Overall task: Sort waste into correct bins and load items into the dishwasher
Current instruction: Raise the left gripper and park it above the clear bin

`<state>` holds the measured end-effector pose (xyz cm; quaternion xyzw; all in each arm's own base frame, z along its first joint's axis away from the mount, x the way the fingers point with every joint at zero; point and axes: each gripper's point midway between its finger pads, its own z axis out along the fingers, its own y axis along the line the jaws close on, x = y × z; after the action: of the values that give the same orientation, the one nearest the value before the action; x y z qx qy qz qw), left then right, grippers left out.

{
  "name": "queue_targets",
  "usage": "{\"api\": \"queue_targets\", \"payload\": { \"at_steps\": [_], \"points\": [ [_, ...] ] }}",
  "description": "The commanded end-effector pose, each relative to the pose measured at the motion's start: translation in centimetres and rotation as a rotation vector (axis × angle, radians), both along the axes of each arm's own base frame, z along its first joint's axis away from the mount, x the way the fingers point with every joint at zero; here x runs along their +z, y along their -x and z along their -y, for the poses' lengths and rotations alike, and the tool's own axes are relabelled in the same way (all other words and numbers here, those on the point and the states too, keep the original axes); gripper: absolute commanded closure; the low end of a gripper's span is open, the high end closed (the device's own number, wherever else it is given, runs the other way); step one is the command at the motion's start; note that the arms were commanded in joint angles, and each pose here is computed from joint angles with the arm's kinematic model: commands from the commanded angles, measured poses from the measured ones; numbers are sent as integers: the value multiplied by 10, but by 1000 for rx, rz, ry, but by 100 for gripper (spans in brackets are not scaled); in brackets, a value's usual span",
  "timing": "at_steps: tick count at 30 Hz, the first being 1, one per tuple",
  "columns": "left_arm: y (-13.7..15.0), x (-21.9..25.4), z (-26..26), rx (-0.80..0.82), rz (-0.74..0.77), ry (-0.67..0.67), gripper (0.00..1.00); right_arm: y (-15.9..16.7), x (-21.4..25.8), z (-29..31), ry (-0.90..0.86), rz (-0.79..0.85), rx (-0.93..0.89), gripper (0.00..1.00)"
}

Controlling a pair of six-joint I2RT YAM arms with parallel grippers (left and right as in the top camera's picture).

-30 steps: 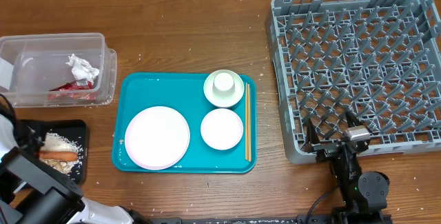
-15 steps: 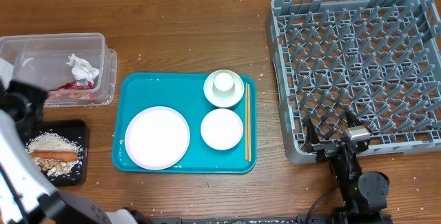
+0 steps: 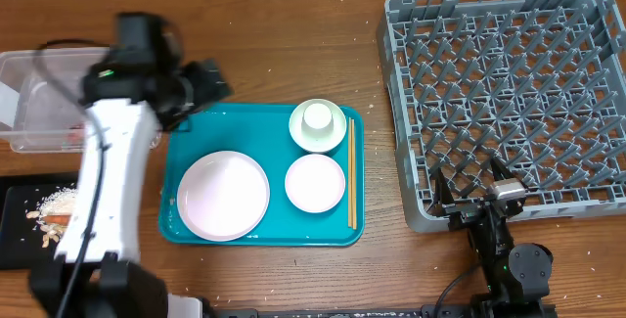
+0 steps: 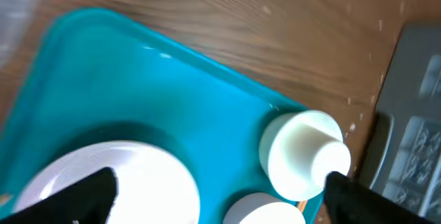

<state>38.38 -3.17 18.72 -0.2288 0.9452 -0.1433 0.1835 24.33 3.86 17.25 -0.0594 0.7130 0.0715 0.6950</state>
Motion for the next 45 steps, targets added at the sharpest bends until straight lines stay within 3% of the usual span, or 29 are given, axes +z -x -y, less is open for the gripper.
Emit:
{"api": "queue_targets", "payload": {
  "at_steps": [1,8,18,22,24,26,33,40,45],
  "points": [
    [-12,-27,42,-120,-38,-25,0,0,-1,1,3,6,-2,0],
    [-6,-76,89,-235,-157,-26,7,0,-1,1,3,6,-2,0],
    [-12,-74,87,-235,-137,-40,5,0,-1,1,3,6,-2,0],
    [-20,-61,61,-173,-129,-90,13,0,-1,1,3,6,-2,0],
    [-27,-49,35,-110,-115,-142,10,0,-1,1,3,6,-2,0],
    [-34,-37,6,-39,-103,-175,0,0,-1,1,3,6,-2,0],
    [-37,-23,-68,141,-101,-152,0,0,-1,1,3,6,-2,0],
    [-34,-24,-98,213,-105,-149,0,0,7,1,-2,39,-3,0],
    [-33,-24,-103,224,-106,-169,0,21,31,-53,-134,93,338,0]
  ]
}}
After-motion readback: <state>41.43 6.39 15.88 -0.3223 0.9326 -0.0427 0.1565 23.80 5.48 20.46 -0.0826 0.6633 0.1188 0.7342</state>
